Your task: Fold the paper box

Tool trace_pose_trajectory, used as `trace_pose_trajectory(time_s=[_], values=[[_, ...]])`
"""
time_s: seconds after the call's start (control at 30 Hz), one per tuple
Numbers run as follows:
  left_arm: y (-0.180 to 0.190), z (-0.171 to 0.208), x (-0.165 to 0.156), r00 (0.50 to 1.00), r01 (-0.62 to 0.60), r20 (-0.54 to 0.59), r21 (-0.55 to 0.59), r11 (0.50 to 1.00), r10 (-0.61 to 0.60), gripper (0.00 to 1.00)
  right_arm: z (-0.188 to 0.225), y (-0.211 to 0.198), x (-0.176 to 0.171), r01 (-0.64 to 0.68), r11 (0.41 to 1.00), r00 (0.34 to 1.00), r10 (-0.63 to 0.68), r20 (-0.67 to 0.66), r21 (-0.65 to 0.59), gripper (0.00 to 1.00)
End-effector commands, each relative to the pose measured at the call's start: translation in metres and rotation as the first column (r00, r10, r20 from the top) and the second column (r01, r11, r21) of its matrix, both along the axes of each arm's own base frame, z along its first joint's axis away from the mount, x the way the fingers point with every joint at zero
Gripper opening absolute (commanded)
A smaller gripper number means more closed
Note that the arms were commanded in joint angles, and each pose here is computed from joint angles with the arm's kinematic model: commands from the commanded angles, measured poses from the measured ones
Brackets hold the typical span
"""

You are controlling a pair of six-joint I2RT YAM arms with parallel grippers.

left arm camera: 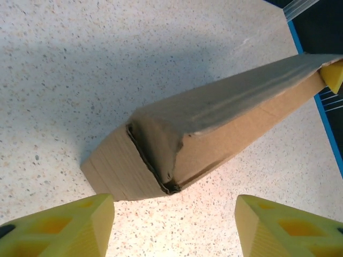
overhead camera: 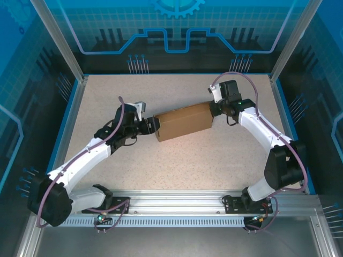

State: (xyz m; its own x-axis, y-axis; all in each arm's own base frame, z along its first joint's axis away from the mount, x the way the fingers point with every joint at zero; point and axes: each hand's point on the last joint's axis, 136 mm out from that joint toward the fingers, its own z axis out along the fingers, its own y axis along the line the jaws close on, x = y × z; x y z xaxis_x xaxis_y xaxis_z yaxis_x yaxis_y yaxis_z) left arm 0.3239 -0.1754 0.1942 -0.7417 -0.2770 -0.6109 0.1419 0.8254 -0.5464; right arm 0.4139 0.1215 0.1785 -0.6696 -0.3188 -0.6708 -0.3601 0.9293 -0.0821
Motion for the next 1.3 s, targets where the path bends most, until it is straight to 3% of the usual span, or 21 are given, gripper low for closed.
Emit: trace_pose_trajectory(time_s=[0.0,0.17,0.33,0.7,0.9,1.27], values=[[-0.002,0.03,0.008,0.999,0.001,0.038,-0.129,0.992,0.004,0.67,-0.047,0.002,-0.039,-0.032,0.999,0.979,0.023,-0.202,-0.042,0.03],[-0.006,0.03,0.029,1.0,-0.029,0.003,-0.222,0.975,0.031,0.73,-0.048,0.003,-0.04,-0.036,0.998,0.978,0.027,-0.205,-0.042,0.03],[-0.005,0.022,0.046,0.998,-0.061,-0.021,-0.26,0.964,0.058,0.72,-0.048,0.003,-0.04,-0.039,0.998,0.978,0.03,-0.204,-0.04,0.04],[0.003,-0.044,0.032,0.988,-0.094,-0.14,-0.182,0.979,0.069,0.52,-0.051,0.007,-0.041,-0.043,0.999,0.977,0.037,-0.208,-0.022,0.05],[0.004,-0.056,0.028,0.986,-0.088,-0.155,-0.173,0.981,0.061,0.46,-0.044,0.006,-0.041,-0.039,0.999,0.981,0.035,-0.19,-0.02,0.07],[0.004,-0.067,0.028,0.985,-0.084,-0.162,-0.157,0.984,0.058,0.36,0.001,0.001,-0.056,-0.047,0.999,0.992,0.049,-0.116,0.019,0.36]])
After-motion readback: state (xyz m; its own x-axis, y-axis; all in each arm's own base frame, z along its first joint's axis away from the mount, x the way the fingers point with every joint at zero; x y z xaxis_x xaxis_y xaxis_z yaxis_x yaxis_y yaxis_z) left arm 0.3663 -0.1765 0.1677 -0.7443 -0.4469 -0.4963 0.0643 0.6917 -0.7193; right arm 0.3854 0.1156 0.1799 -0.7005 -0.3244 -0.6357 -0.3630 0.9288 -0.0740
